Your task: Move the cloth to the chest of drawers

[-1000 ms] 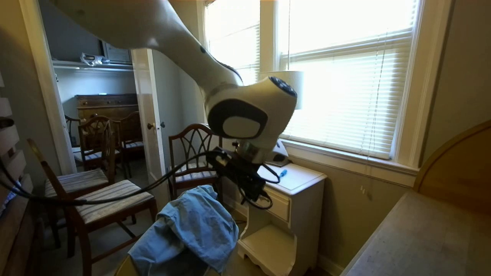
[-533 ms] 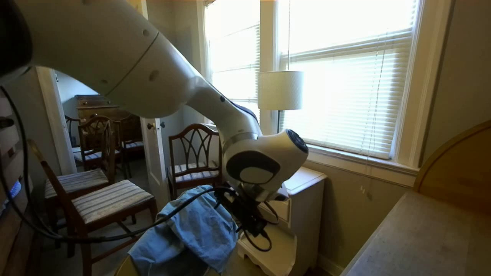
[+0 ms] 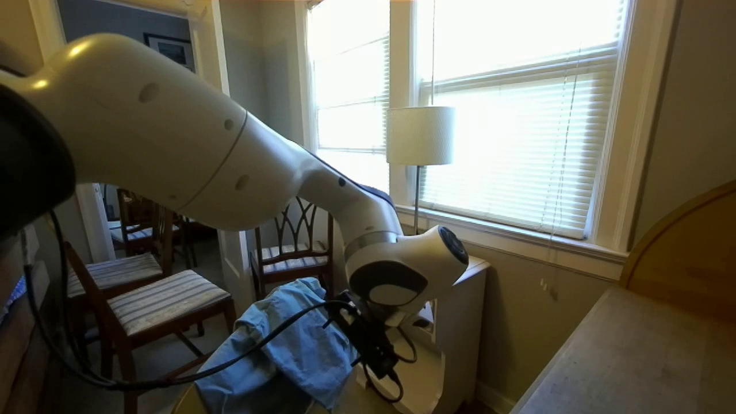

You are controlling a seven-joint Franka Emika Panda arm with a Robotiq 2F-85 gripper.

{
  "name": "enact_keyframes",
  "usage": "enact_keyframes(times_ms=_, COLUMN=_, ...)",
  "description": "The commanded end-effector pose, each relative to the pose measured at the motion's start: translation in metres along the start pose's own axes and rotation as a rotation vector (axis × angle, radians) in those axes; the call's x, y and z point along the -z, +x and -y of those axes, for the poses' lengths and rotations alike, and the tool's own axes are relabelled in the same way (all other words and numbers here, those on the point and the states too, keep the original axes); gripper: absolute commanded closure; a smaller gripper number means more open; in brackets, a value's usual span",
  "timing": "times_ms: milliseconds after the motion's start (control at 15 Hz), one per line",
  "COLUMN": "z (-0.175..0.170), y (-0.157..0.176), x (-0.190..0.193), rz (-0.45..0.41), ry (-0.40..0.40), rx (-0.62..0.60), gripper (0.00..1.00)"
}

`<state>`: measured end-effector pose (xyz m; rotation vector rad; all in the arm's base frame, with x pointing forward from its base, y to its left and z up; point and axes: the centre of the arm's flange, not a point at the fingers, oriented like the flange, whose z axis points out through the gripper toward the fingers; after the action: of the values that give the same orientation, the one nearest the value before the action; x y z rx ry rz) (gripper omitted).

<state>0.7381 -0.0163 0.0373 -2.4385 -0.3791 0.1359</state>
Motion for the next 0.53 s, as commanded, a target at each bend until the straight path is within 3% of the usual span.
enact_keyframes(times_ms=0, z=0.0, y=0.0, x=0.001, rz=-0.001, ry=-0.001, rx=0.001, gripper=0.0)
enact_keyframes(times_ms=467, z=-0.034, y=0.026, x=-0.038, rz=0.059, ry=0.084, rx=-0.094, gripper=0.0)
